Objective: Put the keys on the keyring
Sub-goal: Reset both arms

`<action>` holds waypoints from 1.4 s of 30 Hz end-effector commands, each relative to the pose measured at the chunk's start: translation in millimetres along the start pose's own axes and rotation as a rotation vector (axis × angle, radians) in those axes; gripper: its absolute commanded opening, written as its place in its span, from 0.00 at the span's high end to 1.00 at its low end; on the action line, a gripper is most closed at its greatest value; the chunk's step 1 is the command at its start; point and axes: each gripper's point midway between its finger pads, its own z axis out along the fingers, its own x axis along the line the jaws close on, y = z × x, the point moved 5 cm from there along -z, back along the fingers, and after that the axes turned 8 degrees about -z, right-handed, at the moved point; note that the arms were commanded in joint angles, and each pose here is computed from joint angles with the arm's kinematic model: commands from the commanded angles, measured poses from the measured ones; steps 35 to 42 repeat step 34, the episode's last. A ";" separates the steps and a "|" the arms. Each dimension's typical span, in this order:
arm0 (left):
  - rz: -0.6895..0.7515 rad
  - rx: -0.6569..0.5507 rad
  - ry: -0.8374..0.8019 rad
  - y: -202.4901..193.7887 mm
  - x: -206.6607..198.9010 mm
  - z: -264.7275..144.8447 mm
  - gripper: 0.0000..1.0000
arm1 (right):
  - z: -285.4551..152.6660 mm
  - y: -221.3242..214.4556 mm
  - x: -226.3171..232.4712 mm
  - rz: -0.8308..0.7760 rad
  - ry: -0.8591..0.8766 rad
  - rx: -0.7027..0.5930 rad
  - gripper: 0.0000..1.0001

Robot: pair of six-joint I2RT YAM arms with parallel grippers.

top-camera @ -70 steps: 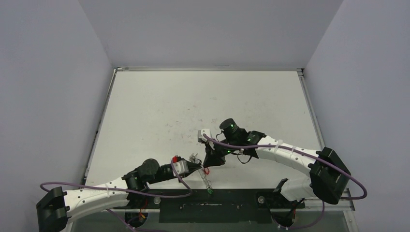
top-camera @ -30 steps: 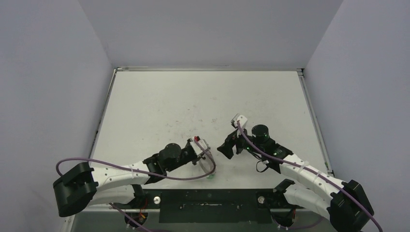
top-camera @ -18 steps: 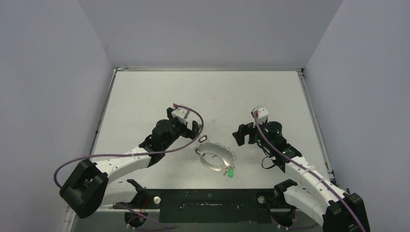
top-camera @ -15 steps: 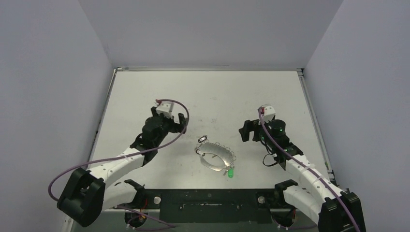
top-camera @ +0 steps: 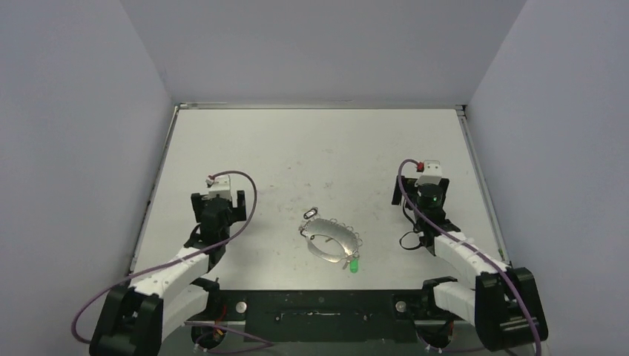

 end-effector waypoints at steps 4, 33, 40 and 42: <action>0.059 -0.113 0.058 3.6 16.8 42.0 0.03 | 26.9 -8.7 -21.1 -0.062 -0.182 -0.088 0.00; 0.000 -0.050 0.065 -14.8 39.1 104.0 0.03 | 84.0 -21.6 -20.2 -0.066 -0.158 -0.065 0.00; -0.001 -0.053 0.066 -14.5 39.6 103.2 0.03 | 83.9 -21.3 -20.6 -0.067 -0.158 -0.066 0.00; -0.001 -0.053 0.066 -14.5 39.6 103.2 0.03 | 83.9 -21.3 -20.6 -0.067 -0.158 -0.066 0.00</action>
